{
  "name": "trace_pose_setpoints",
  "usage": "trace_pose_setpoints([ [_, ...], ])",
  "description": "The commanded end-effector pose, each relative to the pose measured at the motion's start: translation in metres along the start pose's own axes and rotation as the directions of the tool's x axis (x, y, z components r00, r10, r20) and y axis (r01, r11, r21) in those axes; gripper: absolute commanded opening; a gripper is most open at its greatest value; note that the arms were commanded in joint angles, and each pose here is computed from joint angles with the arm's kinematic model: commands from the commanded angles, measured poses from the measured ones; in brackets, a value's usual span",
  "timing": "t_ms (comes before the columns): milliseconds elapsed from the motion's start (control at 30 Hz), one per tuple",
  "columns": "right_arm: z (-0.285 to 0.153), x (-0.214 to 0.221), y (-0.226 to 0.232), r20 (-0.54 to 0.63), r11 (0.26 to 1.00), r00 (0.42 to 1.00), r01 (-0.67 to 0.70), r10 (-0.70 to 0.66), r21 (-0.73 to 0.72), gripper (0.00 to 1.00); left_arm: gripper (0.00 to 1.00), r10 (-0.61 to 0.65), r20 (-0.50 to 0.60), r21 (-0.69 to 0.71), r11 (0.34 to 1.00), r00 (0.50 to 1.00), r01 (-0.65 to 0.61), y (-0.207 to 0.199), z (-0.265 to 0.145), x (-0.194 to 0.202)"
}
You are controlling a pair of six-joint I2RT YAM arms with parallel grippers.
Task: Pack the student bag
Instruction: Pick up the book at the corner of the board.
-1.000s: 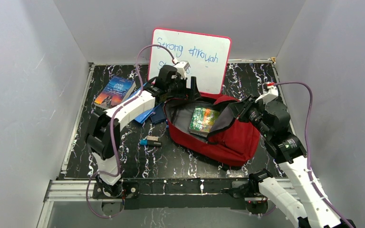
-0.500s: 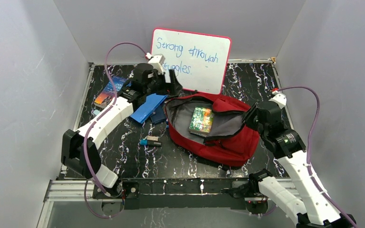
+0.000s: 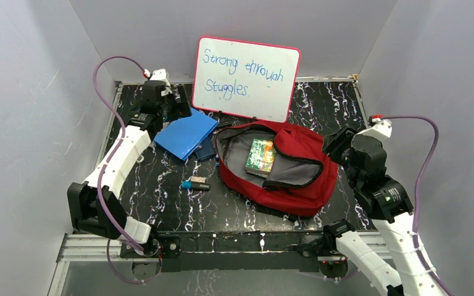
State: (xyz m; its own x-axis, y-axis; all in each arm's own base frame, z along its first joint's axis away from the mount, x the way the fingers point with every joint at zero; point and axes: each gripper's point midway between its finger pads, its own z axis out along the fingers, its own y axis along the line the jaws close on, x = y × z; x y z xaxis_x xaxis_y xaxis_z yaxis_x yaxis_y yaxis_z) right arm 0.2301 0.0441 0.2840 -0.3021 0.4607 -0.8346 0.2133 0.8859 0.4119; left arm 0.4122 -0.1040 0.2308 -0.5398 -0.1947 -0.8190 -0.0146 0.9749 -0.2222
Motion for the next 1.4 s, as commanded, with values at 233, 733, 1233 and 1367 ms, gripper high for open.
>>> trace_pose_setpoints([
  [233,-0.003,-0.001,0.114,-0.025,0.835,0.987,0.122,-0.161,-0.536,0.58,0.91,-0.031,0.020,-0.292,0.956,0.999,0.035,0.117,-0.004,-0.033],
  [733,0.002,0.039,0.137,-0.168,0.741,0.944,0.104,-0.283,-0.663,0.59,0.91,0.018,-0.135,-0.247,0.968,0.991,-0.051,0.216,0.107,-0.043],
  [1233,0.008,0.050,0.137,-0.212,0.746,0.932,0.084,-0.293,-0.661,0.59,0.92,-0.114,-0.276,-0.305,0.952,0.955,0.026,0.271,0.127,0.021],
  [1367,0.007,0.055,0.134,-0.227,0.751,0.931,0.071,-0.286,-0.656,0.60,0.92,-0.285,-0.233,-0.376,0.908,0.930,0.184,0.283,0.115,0.036],
])
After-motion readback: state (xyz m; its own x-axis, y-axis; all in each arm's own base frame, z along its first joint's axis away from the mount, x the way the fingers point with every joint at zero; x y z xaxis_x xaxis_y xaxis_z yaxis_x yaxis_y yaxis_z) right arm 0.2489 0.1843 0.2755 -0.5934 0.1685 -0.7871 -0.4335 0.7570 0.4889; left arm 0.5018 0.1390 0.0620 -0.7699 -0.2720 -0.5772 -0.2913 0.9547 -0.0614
